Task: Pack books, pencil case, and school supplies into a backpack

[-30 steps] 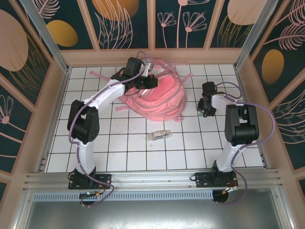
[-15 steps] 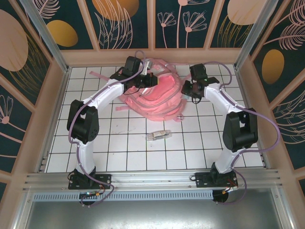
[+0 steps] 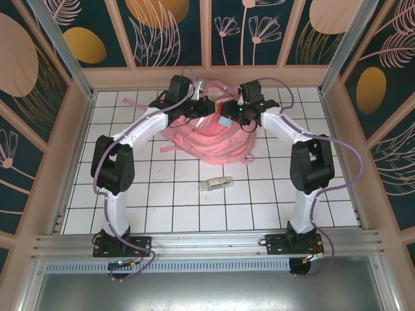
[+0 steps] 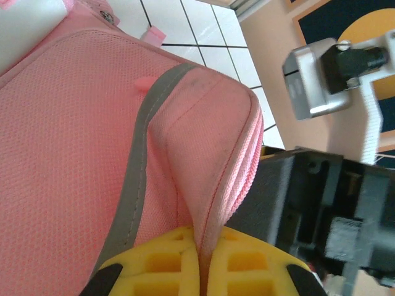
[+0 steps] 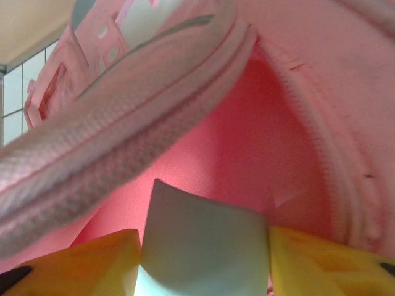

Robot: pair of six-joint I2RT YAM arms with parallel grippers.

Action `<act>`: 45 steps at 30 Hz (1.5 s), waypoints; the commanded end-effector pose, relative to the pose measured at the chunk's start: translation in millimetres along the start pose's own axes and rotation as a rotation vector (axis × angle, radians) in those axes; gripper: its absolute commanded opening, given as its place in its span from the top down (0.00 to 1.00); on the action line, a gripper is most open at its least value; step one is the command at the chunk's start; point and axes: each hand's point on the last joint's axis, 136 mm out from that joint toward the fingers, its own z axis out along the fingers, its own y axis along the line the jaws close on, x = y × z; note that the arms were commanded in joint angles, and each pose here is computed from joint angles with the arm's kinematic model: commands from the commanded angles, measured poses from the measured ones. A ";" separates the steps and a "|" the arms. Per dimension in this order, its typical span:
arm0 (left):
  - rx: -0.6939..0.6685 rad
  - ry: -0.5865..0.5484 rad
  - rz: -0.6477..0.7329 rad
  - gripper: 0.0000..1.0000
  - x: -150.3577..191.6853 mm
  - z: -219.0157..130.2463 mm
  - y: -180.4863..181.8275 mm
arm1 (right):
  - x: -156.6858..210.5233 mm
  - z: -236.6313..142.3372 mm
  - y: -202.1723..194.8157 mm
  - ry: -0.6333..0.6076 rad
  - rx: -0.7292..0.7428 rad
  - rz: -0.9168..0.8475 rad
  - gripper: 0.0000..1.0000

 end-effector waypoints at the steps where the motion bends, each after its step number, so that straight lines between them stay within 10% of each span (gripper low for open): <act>1: 0.139 -0.084 0.073 1.00 -25.9 -12.5 -40.5 | -16.9 -14.9 28.3 -0.062 -0.086 -0.002 0.35; 14: 0.158 -0.090 0.070 1.00 -26.1 -15.3 -44.7 | -0.6 -44.6 7.9 -0.105 -0.157 0.048 0.43; 24: 0.193 -0.083 0.033 1.00 -19.8 -17.2 -47.3 | 9.6 1.7 8.1 -0.014 -0.188 0.085 0.71; 31: 0.203 -0.094 0.039 1.00 -23.4 -20.1 -52.1 | 19.0 16.2 67.0 0.068 -0.401 0.069 0.74; 39: 0.184 -0.101 0.038 1.00 -23.2 -15.9 -45.6 | 13.5 -23.0 49.3 -0.009 -0.255 0.015 0.68; 45: 0.169 -0.127 0.057 1.00 -31.7 -13.0 -43.2 | 54.0 -72.1 0.9 -0.004 -0.027 -0.014 0.41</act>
